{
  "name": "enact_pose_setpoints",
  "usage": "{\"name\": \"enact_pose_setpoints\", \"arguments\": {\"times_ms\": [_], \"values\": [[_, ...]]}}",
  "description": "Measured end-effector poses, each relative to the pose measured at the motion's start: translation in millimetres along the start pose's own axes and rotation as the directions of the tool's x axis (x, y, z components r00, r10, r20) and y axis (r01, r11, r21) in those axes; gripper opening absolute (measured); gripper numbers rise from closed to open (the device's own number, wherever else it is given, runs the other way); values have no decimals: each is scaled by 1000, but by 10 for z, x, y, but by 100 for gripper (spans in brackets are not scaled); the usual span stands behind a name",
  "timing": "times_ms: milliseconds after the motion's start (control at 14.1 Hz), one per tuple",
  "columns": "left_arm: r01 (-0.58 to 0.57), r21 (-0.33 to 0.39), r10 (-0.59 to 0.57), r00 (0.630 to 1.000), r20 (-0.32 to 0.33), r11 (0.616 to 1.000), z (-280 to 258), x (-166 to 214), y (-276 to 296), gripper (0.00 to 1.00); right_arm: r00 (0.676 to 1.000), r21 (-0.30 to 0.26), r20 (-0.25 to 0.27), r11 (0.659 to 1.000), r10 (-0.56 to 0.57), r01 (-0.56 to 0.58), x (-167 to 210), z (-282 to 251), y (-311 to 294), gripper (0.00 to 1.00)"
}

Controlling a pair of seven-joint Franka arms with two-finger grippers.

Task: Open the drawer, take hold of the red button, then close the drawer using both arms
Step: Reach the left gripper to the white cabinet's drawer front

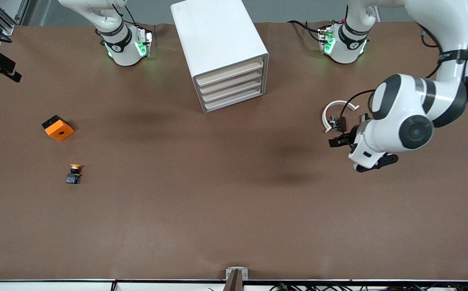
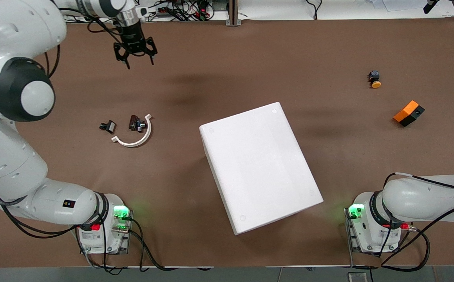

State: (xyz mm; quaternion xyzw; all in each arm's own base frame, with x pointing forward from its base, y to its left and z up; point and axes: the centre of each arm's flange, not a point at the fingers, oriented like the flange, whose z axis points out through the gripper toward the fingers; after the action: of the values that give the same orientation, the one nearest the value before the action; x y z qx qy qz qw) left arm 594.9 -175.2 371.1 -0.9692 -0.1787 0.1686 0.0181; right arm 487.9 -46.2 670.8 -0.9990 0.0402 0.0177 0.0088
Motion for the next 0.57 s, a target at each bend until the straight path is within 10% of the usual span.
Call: {"name": "enact_pose_setpoints", "arguments": {"times_ms": [285, 569], "values": [[329, -60, -318, 938, 138, 943, 254, -56, 611, 100, 1000, 0, -1, 1000, -3, 3, 1, 0, -14, 100], [579, 10, -540, 754, 373, 815, 630, -137, 931, 100, 1000, 0, 0, 1000, -4, 4, 1, 0, -20, 100]]}}
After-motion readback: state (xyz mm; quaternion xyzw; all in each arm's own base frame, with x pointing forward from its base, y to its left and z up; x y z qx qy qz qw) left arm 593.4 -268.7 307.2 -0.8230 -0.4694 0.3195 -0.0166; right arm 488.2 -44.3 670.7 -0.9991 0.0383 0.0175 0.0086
